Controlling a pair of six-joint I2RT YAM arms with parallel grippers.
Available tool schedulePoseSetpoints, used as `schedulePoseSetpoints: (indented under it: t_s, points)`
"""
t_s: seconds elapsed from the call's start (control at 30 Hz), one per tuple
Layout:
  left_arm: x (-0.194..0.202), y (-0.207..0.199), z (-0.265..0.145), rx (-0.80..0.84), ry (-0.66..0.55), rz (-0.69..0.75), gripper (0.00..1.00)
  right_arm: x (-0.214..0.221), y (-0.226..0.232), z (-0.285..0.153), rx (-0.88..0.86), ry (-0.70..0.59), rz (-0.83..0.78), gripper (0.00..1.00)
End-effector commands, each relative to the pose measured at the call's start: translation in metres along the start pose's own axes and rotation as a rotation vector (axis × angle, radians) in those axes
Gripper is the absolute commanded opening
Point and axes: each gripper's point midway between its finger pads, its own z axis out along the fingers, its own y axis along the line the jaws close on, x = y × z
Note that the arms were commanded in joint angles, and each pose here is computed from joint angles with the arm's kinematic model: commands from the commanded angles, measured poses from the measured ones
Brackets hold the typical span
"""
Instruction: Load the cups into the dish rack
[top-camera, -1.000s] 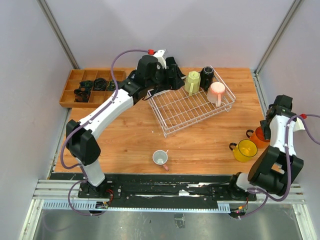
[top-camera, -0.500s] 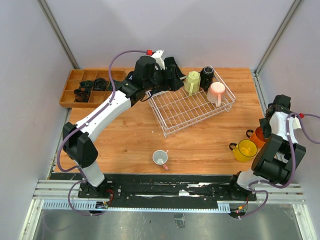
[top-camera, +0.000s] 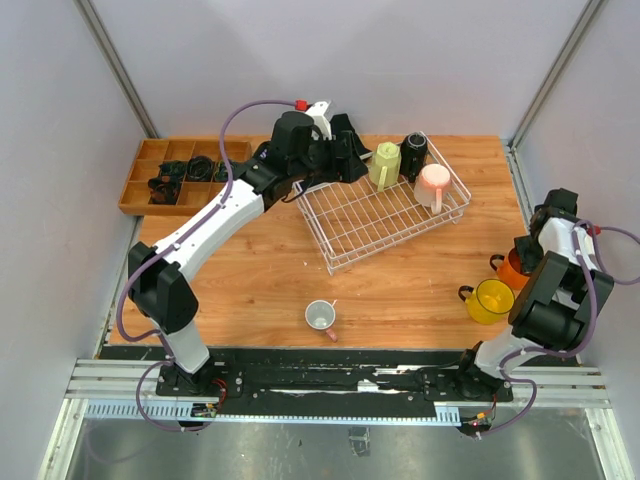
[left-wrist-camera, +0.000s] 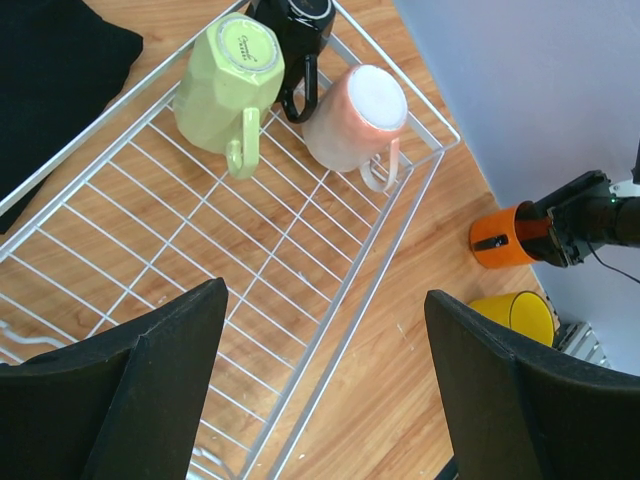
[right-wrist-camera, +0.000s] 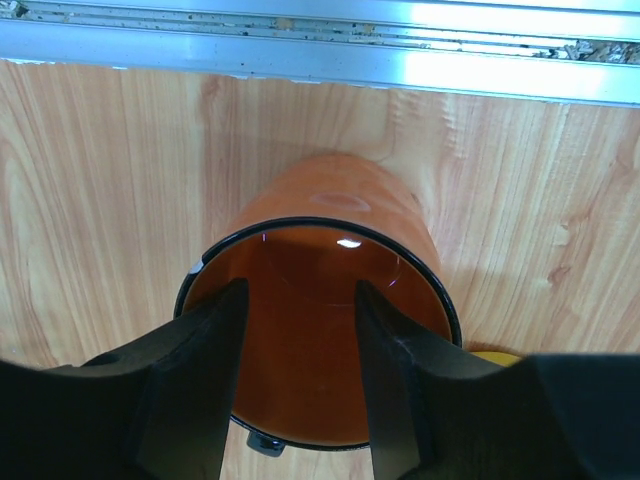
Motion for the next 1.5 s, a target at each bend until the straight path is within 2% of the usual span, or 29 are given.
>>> schedulePoseSetpoints:
  t_s: [0.0,0.2,0.43,0.6,1.47]
  points:
    - [-0.010,-0.007,0.000,0.025,-0.011,0.023,0.84,-0.002,0.003,0.001,-0.023,0.027,0.000,0.49]
    - [-0.009,-0.008,0.003,0.035,-0.010,0.021,0.85,-0.006,0.022,-0.021,-0.134,0.046,-0.050,0.58]
    - [-0.006,-0.010,0.006,0.052,-0.004,0.011,0.84,-0.022,0.040,-0.056,-0.254,0.010,-0.043,0.60]
    - [-0.005,-0.011,0.005,0.056,0.000,0.009,0.84,-0.031,0.050,-0.063,-0.277,-0.006,-0.025,0.61]
    - [0.000,-0.015,-0.014,0.054,0.021,-0.042,0.84,-0.005,0.046,-0.002,-0.121,0.106,0.000,0.62]
